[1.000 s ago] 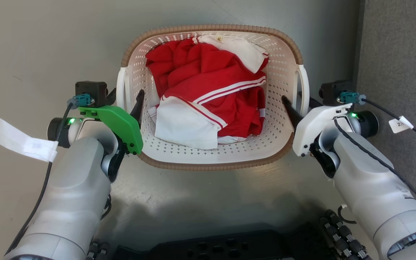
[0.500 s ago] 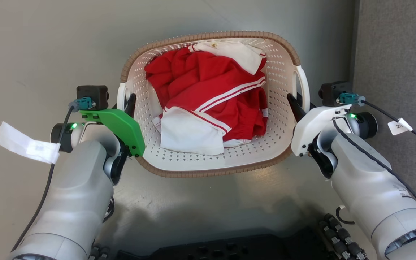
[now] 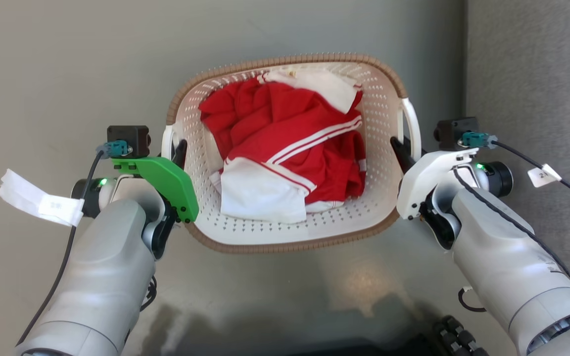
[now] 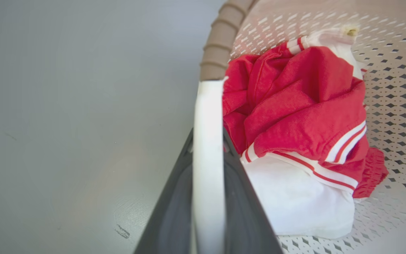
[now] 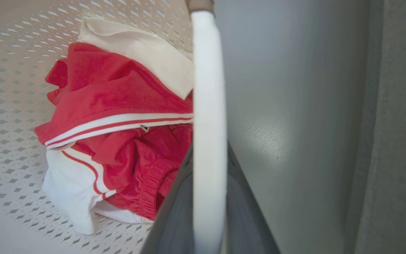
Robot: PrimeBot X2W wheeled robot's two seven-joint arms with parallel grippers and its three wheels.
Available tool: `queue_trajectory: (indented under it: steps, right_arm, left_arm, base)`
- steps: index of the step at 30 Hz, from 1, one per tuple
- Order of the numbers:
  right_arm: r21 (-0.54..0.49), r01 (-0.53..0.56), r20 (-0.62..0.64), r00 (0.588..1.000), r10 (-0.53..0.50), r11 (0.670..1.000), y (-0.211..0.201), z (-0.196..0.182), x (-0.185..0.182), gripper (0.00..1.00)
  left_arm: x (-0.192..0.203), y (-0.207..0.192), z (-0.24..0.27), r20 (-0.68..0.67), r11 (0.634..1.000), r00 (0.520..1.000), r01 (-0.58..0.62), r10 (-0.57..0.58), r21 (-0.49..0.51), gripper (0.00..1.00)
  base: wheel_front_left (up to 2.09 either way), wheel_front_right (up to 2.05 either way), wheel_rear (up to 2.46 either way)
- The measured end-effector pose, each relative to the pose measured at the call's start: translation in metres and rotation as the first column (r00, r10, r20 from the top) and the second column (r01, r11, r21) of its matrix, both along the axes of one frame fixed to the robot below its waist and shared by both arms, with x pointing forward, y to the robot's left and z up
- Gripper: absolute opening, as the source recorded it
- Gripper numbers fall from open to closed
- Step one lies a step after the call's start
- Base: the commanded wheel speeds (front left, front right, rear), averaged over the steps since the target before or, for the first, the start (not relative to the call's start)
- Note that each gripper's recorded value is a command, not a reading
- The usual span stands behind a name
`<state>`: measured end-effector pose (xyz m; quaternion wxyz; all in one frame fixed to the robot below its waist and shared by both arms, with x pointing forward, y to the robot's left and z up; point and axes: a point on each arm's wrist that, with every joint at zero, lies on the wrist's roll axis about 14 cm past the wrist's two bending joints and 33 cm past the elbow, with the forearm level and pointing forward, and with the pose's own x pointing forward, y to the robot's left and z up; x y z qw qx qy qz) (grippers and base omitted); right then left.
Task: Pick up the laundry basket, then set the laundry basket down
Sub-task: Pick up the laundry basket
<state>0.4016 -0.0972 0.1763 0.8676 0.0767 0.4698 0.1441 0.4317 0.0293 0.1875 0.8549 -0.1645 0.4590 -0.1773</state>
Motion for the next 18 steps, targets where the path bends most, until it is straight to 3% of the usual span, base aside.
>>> queue_trajectory:
  steps: [18]
  right_arm:
    - [0.003,-0.016,-0.021,1.0,0.016,1.0,0.003,0.069,0.004,0.0]
  left_arm:
    - [-0.003,-0.005,0.07,0.029,0.999,0.998,0.052,-0.052,0.011,0.0]
  base:
    - [0.0,0.0,0.0]
